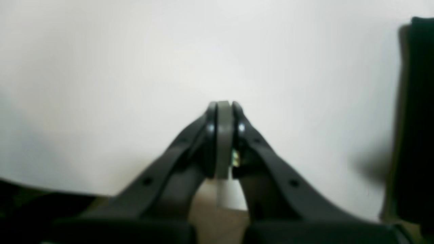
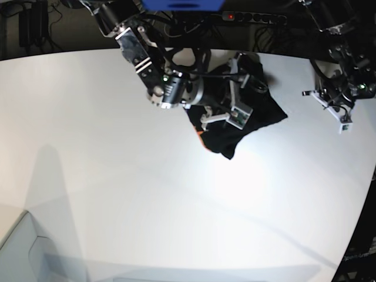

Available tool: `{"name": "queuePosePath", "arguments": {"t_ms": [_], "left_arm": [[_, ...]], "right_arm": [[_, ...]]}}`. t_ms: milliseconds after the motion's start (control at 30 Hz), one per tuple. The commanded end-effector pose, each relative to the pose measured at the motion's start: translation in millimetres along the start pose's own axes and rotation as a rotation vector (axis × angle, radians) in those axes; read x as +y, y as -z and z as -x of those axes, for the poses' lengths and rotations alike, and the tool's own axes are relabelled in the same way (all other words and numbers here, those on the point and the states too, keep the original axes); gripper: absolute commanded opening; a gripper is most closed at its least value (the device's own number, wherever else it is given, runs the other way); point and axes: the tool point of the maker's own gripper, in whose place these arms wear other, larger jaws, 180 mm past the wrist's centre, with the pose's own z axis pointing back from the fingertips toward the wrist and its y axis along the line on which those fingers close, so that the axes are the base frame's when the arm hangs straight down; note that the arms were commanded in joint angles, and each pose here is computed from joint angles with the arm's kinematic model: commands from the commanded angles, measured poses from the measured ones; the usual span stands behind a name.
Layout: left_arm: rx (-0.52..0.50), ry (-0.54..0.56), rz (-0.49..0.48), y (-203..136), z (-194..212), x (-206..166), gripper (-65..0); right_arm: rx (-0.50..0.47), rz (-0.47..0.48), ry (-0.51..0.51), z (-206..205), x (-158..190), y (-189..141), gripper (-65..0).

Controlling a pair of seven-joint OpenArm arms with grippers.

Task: Layout the t-shirt on the table in an organized manner, then fold the t-shirt properly
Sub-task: 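Grasp the bundle edge with the left gripper while the right gripper holds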

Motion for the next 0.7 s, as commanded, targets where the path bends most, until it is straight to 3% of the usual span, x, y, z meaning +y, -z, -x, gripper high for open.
{"name": "queuePosePath", "arguments": {"t_ms": [0,333,467,667], "left_arm": [[-0.069,0.004,-0.022,-11.8,-20.7,7.6,-64.8],[-0.130,-0.073,-0.114,-36.9,-26.5,53.3,-64.6],[-0.144,-0.101,-0.140,-43.2,-26.1,66.6,-64.6],[-0.141,-0.093,-0.122,-44.8,-18.0,59.5,-64.5]], "right_arm": [[-0.072,-0.010,-0.006,-22.0,1.6,-1.1,-27.7],[-0.099,-0.007,-0.005,-27.7,5.8,-6.2,-27.5],[-0.193,0.005,-0.042,-52.6,10.0,-20.0,-27.5],[-0.228,0.165,0.059,-35.6,-39.4,-51.6,-27.4]]}}
